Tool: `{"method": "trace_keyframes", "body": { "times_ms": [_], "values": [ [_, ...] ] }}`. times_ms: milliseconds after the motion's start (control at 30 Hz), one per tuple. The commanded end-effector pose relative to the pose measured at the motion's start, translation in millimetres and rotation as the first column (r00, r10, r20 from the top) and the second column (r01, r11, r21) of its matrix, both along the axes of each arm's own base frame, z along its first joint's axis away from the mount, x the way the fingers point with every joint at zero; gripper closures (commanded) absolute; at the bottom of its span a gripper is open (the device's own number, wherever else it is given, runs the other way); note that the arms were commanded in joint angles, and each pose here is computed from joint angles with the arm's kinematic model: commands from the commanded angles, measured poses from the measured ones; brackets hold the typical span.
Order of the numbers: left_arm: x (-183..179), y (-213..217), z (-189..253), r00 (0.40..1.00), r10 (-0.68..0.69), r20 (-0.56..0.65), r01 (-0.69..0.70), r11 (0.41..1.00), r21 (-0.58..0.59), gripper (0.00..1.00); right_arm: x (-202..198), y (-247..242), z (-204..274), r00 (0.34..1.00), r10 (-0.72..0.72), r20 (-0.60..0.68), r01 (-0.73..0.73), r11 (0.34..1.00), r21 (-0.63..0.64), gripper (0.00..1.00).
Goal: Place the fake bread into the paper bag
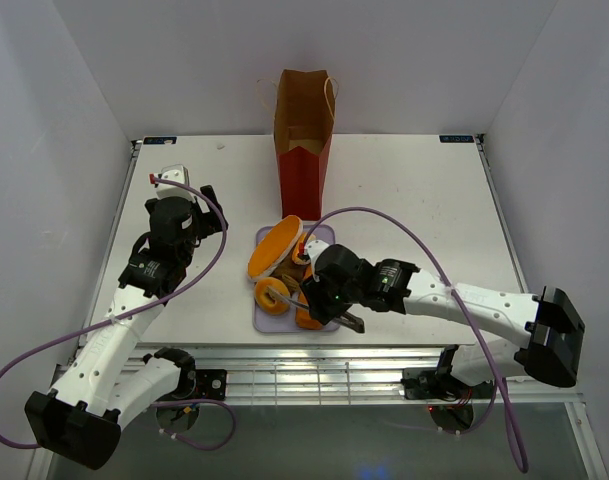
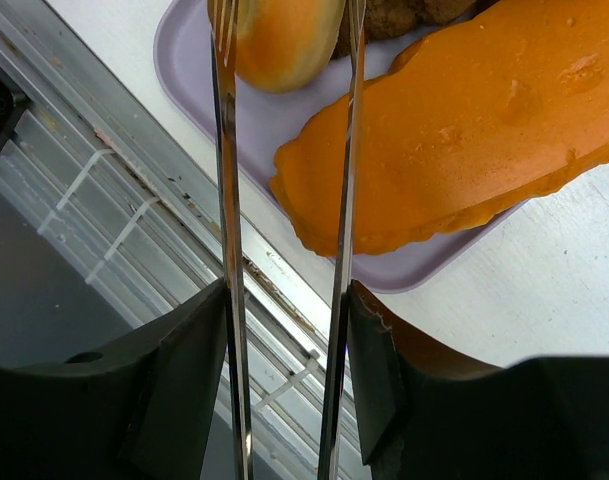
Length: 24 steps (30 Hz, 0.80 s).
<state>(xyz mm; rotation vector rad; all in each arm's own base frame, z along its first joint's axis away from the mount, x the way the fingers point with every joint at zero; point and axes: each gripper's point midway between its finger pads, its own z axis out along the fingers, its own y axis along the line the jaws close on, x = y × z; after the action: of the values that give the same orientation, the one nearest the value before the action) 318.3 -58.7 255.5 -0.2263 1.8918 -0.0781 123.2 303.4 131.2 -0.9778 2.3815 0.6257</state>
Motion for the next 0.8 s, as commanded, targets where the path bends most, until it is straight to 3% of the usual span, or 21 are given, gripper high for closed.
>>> {"method": "trace_keyframes", "body": {
  "times_ms": [0, 233, 467, 767],
  "values": [
    [-3, -2, 11, 0.999, -0.013, 0.034, 0.013, 1.0, -0.019, 0.02, 9, 14, 19, 0.999, -0.022, 0.045, 0.019, 0.999, 0.048, 0.46],
    [-3, -2, 12, 0.999, -0.012, 0.037, 0.013, 1.0, -0.021, 0.02, 9, 14, 15, 0.998, -0.023, 0.054, 0.023, 1.0, 0.013, 0.5],
    [-3, -2, 11, 0.999, -0.012, 0.037, 0.013, 1.0, -0.021, 0.03, 8, 16, 19, 0.998, -0.019, 0.054, 0.018, 1.0, 0.025, 0.61],
    [-3, -1, 12, 0.999, -0.006, 0.038, 0.007, 1.0, -0.021, 0.06, 9, 20, 42, 0.997, -0.02, 0.076, 0.013, 0.996, 0.087, 0.63]
  ]
}}
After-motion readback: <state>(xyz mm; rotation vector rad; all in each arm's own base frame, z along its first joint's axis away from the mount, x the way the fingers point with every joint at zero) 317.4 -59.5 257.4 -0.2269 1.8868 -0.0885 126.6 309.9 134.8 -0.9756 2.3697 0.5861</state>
